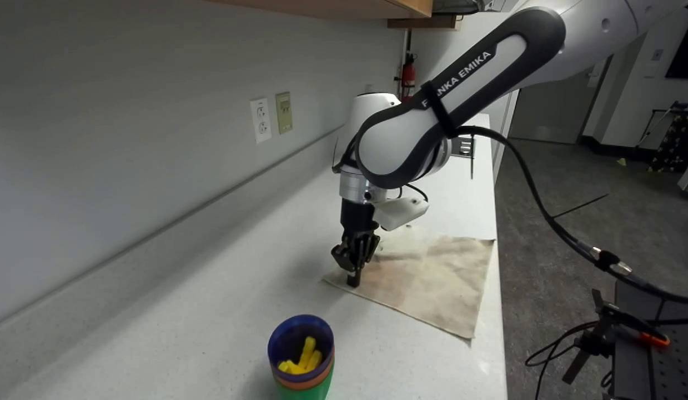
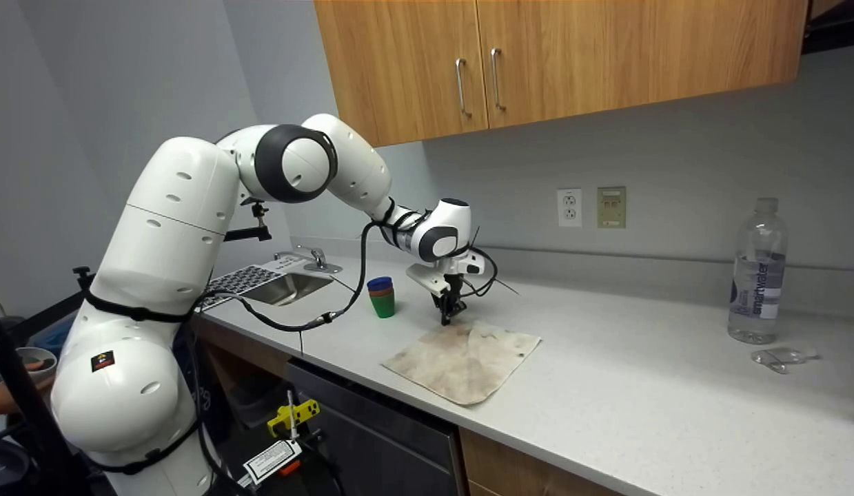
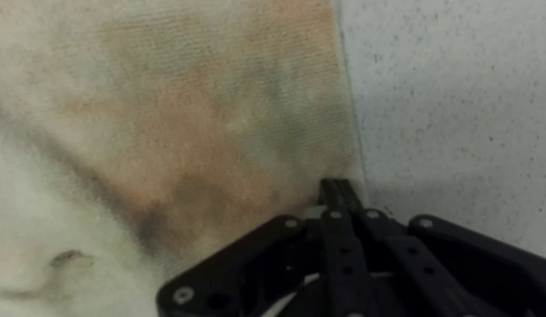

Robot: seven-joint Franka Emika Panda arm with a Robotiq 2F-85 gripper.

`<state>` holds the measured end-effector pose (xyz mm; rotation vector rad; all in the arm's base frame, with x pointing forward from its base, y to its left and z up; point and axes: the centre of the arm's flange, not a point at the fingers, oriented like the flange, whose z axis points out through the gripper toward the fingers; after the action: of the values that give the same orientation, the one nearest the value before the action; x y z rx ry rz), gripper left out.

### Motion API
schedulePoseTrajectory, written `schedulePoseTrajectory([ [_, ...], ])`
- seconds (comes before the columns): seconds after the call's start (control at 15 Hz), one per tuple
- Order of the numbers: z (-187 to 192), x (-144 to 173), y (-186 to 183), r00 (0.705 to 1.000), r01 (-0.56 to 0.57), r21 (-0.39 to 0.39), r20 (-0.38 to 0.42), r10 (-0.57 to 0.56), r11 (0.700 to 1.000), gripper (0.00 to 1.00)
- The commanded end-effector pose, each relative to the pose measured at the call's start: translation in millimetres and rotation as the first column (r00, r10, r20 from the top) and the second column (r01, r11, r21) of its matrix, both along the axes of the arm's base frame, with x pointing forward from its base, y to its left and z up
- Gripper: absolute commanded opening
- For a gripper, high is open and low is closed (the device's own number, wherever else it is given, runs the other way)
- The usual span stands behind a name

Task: Unfold the towel on the table.

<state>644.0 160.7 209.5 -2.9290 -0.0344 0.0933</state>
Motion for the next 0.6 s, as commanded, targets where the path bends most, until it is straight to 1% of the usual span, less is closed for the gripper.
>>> schedulePoseTrajectory([
  [0.0,-6,30,12,0.998,0.044,0.029,0.049,-0.045,0.999,0.00],
  [0.2,0,20,14,0.998,0.043,0.021,0.035,-0.044,0.999,0.00],
  [0.53,21,-22,16,0.999,-0.045,-0.033,-0.031,0.044,0.998,0.00],
])
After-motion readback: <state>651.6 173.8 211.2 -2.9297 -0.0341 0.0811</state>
